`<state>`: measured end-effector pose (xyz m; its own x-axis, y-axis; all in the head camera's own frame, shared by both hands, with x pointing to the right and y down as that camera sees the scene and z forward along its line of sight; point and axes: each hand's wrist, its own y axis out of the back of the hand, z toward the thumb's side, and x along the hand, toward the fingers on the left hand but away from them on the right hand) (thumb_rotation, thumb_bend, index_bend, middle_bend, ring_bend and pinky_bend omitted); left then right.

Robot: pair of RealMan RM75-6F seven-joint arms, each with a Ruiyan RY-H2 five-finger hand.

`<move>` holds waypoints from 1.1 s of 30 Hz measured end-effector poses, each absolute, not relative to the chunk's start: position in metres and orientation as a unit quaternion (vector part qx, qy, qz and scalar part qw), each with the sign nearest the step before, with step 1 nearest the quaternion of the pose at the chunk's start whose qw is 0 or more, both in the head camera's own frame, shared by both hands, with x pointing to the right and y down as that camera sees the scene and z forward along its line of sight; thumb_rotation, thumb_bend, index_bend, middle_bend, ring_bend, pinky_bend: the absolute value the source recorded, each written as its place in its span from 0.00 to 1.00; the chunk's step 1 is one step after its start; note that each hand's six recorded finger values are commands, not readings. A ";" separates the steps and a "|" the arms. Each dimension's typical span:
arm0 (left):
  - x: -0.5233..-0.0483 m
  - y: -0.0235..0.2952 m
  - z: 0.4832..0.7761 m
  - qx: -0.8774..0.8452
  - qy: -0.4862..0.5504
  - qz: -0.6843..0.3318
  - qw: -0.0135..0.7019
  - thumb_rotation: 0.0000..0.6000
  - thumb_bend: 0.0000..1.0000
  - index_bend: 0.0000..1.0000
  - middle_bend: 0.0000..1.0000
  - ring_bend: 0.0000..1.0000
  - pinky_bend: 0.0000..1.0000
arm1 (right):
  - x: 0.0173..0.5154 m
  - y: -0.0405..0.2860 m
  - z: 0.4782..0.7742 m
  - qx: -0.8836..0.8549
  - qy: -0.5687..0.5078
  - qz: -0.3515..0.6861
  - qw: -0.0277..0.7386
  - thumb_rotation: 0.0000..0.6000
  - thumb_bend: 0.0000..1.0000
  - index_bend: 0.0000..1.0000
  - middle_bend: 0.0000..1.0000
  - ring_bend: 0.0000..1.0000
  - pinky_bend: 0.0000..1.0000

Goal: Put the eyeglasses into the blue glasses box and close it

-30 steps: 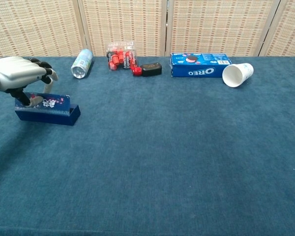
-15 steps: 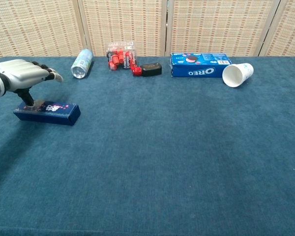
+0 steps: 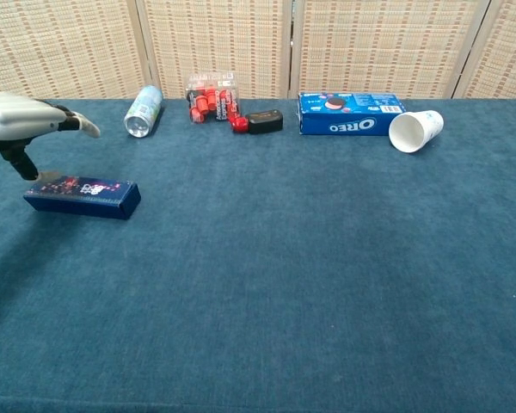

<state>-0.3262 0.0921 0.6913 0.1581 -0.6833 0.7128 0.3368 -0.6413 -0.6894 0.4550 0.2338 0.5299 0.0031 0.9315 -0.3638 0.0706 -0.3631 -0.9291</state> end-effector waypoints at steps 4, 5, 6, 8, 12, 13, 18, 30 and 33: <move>-0.325 0.102 0.698 -0.653 0.118 -0.637 0.392 1.00 0.38 0.07 0.00 0.00 0.00 | 0.455 0.235 0.530 -0.599 -0.419 0.568 0.379 1.00 0.28 0.07 0.19 0.10 0.15; -0.324 0.103 0.702 -0.653 0.115 -0.639 0.390 1.00 0.38 0.06 0.00 0.00 0.00 | 0.456 0.235 0.529 -0.598 -0.419 0.568 0.379 1.00 0.28 0.07 0.19 0.10 0.15; -0.323 0.103 0.705 -0.653 0.113 -0.640 0.389 1.00 0.38 0.05 0.00 0.00 0.00 | 0.456 0.235 0.529 -0.598 -0.420 0.569 0.378 1.00 0.28 0.07 0.19 0.10 0.15; -0.319 0.103 0.712 -0.652 0.111 -0.642 0.389 1.00 0.38 0.04 0.00 0.00 0.00 | 0.458 0.236 0.529 -0.596 -0.421 0.570 0.378 1.00 0.28 0.07 0.19 0.10 0.15; -0.315 0.100 0.721 -0.648 0.109 -0.647 0.388 1.00 0.38 0.03 0.00 0.00 0.00 | 0.459 0.236 0.529 -0.595 -0.422 0.571 0.377 1.00 0.28 0.07 0.19 0.10 0.15; -0.314 0.099 0.723 -0.647 0.108 -0.648 0.387 1.00 0.38 0.04 0.00 0.00 0.00 | 0.460 0.236 0.528 -0.594 -0.422 0.571 0.377 1.00 0.28 0.07 0.19 0.10 0.15; -0.307 0.096 0.734 -0.642 0.101 -0.655 0.387 1.00 0.38 0.18 0.00 0.00 0.00 | 0.462 0.237 0.527 -0.592 -0.424 0.573 0.376 1.00 0.28 0.07 0.19 0.10 0.15; -0.307 0.094 0.740 -0.639 0.108 -0.660 0.381 1.00 0.38 0.33 0.00 0.00 0.00 | 0.462 0.235 0.530 -0.594 -0.422 0.573 0.375 1.00 0.28 0.07 0.19 0.10 0.15; -0.308 0.095 0.737 -0.641 0.114 -0.659 0.377 1.00 0.37 0.17 0.00 0.00 0.00 | 0.461 0.234 0.530 -0.594 -0.422 0.573 0.375 1.00 0.28 0.07 0.19 0.10 0.15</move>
<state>-0.3083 0.0945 0.7371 0.1065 -0.6434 0.7581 0.3501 -0.6893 -0.6343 0.4614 0.2335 0.5298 -0.0132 0.9312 -0.3644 0.0710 -0.3626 -0.9292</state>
